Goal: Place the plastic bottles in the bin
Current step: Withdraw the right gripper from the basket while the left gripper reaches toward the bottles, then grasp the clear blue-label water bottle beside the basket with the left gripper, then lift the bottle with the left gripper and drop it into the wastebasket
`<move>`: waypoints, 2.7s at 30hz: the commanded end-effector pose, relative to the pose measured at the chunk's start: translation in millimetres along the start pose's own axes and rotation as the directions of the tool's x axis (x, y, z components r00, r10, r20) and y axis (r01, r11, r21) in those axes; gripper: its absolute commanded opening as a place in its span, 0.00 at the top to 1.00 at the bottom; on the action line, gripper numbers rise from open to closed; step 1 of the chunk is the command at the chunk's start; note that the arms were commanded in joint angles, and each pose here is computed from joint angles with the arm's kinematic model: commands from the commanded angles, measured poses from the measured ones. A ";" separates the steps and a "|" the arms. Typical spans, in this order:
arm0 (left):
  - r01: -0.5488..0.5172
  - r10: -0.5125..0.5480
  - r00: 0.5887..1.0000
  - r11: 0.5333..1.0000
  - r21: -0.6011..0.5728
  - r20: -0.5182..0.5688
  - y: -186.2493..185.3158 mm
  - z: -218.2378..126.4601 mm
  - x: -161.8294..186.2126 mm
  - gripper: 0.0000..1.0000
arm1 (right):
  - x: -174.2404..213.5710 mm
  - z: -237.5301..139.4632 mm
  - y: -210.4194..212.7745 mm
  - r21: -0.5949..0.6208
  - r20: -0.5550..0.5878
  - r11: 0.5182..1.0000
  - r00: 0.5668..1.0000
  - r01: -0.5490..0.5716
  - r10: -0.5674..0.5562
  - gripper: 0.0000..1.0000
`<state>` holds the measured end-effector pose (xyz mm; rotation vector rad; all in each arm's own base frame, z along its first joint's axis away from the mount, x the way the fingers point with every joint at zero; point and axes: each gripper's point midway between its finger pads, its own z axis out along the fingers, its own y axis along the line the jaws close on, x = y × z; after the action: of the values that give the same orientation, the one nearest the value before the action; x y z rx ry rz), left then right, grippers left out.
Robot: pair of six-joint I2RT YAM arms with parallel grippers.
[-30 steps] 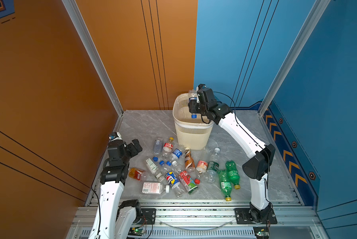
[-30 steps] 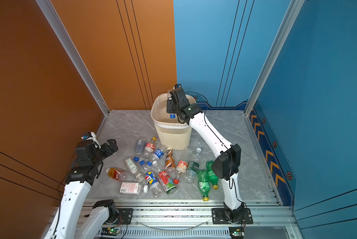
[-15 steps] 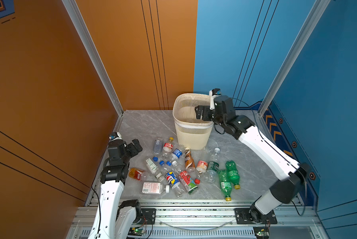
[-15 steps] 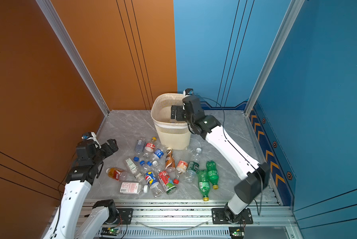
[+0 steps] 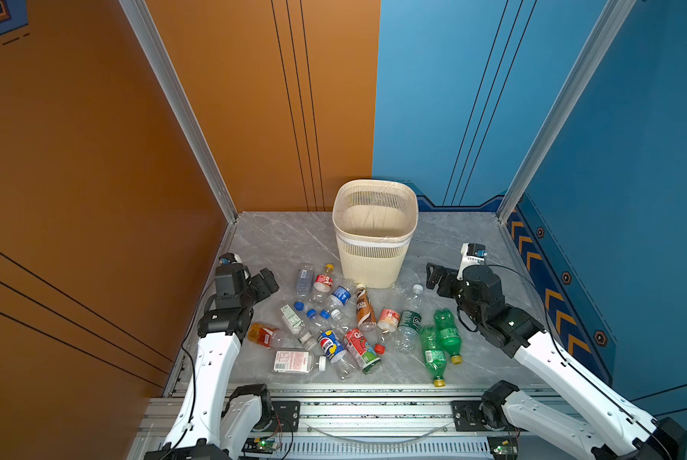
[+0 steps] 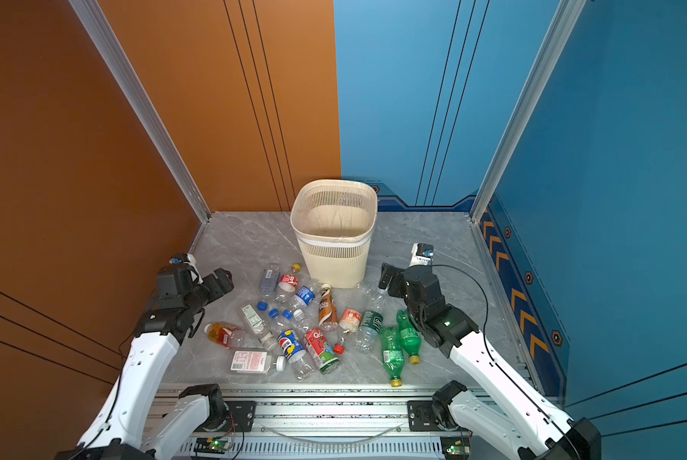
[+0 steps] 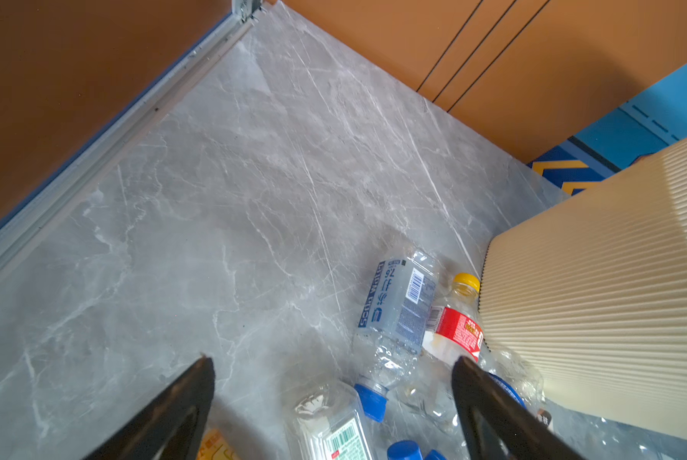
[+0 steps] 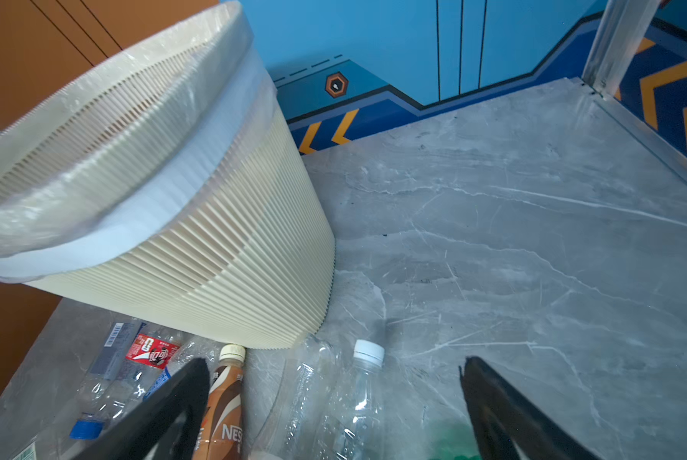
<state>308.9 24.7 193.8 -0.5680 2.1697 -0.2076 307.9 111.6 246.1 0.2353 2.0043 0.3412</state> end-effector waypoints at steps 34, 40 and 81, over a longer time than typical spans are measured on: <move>-0.334 0.282 0.872 0.940 -0.066 -0.399 -75.0 128.8 73.4 0.15 | -4.9 -7.6 -52.5 0.075 0.044 0.982 0.984 -0.175 0.172 0.00; -0.322 0.255 0.870 0.942 -0.096 -0.422 -65.9 143.2 77.0 0.17 | -6.0 -9.5 -57.0 0.078 0.058 0.978 0.980 -0.195 0.191 0.00; -0.024 0.013 0.998 0.976 0.217 0.055 -127.0 37.2 -92.4 0.62 | -8.2 -15.4 -73.4 0.094 0.104 0.958 0.960 -0.271 0.261 0.00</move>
<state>430.8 -34.1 224.5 -0.4787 2.2117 -0.3303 298.5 39.5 242.5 0.5610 1.8981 0.3797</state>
